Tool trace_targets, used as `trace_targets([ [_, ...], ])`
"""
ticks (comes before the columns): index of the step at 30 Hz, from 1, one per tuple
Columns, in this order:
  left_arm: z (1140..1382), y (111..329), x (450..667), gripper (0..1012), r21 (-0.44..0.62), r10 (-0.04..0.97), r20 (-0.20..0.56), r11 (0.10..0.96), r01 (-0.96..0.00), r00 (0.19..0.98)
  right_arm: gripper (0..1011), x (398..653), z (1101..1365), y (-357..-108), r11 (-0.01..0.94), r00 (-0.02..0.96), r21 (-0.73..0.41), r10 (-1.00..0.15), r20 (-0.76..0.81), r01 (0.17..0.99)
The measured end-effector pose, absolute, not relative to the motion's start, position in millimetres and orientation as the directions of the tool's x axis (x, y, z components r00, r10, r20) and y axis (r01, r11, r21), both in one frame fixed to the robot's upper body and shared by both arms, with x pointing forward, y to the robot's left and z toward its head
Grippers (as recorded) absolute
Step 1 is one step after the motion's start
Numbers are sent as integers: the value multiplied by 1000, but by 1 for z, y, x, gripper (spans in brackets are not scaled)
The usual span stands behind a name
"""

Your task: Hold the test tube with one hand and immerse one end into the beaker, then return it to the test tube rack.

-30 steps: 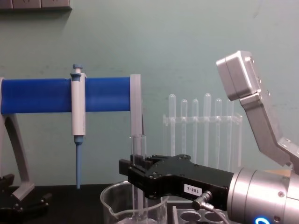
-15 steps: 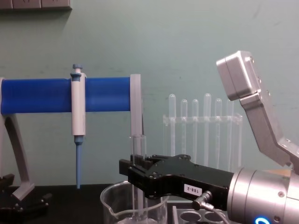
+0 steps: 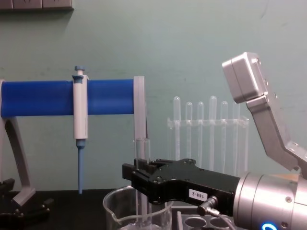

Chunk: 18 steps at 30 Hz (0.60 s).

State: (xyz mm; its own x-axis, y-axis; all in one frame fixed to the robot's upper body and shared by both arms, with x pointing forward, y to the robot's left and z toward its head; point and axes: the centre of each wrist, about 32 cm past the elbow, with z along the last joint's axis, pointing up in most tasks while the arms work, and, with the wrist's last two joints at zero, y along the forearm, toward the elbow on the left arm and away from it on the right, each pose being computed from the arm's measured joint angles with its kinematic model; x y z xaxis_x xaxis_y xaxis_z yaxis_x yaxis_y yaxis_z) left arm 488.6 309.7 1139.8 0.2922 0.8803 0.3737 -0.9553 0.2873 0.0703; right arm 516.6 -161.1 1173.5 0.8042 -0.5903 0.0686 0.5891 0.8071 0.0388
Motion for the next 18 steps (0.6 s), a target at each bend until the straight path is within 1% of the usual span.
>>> trace_targets([
  [18, 1140, 310, 489, 1000, 70, 880, 374, 287, -955, 292, 224, 517, 1173, -161, 807, 804, 39, -590, 69, 589],
])
